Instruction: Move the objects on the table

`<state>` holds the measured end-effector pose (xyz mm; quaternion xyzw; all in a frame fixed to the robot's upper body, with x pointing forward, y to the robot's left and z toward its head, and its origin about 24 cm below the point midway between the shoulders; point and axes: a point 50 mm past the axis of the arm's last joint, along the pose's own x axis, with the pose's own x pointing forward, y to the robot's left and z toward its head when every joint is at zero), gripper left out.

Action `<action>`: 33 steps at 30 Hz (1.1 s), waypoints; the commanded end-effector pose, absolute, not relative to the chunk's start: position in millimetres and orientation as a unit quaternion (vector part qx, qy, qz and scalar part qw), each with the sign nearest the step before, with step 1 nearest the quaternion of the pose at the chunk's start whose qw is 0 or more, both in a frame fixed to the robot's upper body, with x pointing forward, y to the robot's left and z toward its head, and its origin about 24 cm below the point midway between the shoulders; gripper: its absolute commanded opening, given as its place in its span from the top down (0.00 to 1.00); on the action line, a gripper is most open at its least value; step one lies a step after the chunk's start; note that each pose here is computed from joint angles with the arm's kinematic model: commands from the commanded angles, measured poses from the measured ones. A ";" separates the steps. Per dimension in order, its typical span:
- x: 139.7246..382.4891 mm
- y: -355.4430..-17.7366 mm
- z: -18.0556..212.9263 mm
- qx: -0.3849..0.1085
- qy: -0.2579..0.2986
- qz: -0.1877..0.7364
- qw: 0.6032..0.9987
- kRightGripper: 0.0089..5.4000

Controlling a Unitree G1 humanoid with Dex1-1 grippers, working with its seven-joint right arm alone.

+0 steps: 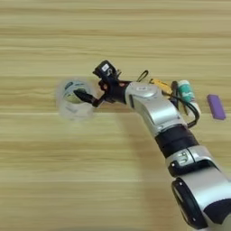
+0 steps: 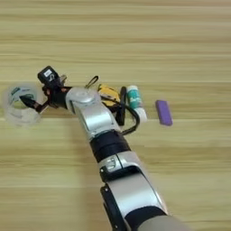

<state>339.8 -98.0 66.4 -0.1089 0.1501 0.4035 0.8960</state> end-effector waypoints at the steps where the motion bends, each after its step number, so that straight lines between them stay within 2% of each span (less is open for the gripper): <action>1: 351.1 -88.2 91.9 -0.137 0.118 0.411 0.893 0.01; 5: 349.3 -85.9 82.4 -0.143 0.148 0.421 0.883 0.01; 14: 348.0 -86.6 71.1 -0.163 0.184 0.432 0.868 0.19; 33: 352.3 -88.2 78.0 -0.201 0.180 0.431 0.861 0.58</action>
